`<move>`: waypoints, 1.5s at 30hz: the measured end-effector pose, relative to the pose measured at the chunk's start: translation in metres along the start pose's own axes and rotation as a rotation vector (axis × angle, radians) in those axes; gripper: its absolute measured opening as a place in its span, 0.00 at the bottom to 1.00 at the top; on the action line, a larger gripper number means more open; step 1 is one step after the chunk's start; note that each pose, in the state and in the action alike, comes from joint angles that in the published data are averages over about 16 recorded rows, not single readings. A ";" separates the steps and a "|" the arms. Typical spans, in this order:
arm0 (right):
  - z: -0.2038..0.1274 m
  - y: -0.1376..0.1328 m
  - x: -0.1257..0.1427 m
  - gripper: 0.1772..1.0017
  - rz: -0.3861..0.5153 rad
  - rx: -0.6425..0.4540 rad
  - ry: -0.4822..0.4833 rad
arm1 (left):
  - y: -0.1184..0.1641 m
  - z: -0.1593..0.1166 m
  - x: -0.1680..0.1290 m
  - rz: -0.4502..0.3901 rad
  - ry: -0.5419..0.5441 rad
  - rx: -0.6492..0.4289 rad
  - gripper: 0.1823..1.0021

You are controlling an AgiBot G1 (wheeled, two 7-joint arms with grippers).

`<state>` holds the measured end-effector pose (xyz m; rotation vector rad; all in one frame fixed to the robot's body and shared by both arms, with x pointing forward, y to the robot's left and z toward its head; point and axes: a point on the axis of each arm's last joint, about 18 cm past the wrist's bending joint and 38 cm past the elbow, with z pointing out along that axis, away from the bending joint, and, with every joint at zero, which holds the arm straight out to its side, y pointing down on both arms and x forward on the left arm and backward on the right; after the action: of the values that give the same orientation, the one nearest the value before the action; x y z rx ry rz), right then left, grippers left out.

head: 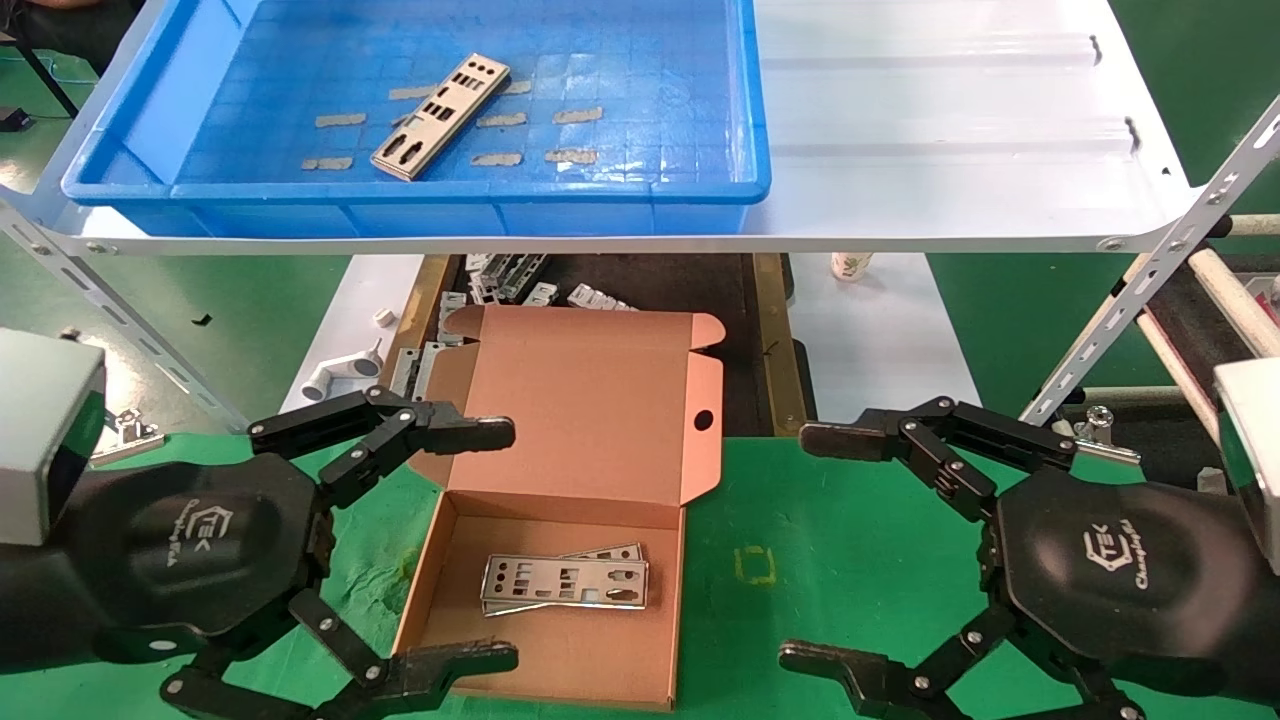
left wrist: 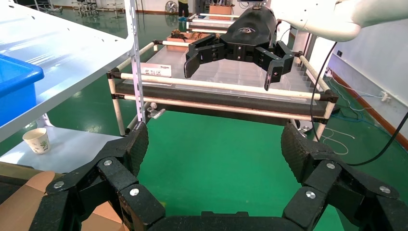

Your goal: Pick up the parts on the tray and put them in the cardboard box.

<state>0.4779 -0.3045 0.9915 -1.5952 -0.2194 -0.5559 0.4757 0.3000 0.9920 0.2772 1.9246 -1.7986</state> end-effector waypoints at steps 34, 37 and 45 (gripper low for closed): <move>0.000 0.000 0.000 1.00 0.000 0.000 0.000 | 0.000 0.000 0.000 0.000 0.000 0.000 1.00; 0.000 0.000 0.000 1.00 0.000 0.000 0.000 | 0.000 0.000 0.000 0.000 0.000 0.000 1.00; 0.000 0.000 0.000 1.00 0.000 0.000 0.000 | 0.000 0.000 0.000 0.000 0.000 0.000 1.00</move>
<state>0.4779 -0.3045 0.9915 -1.5952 -0.2194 -0.5559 0.4757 0.3000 0.9920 0.2772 1.9246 -1.7986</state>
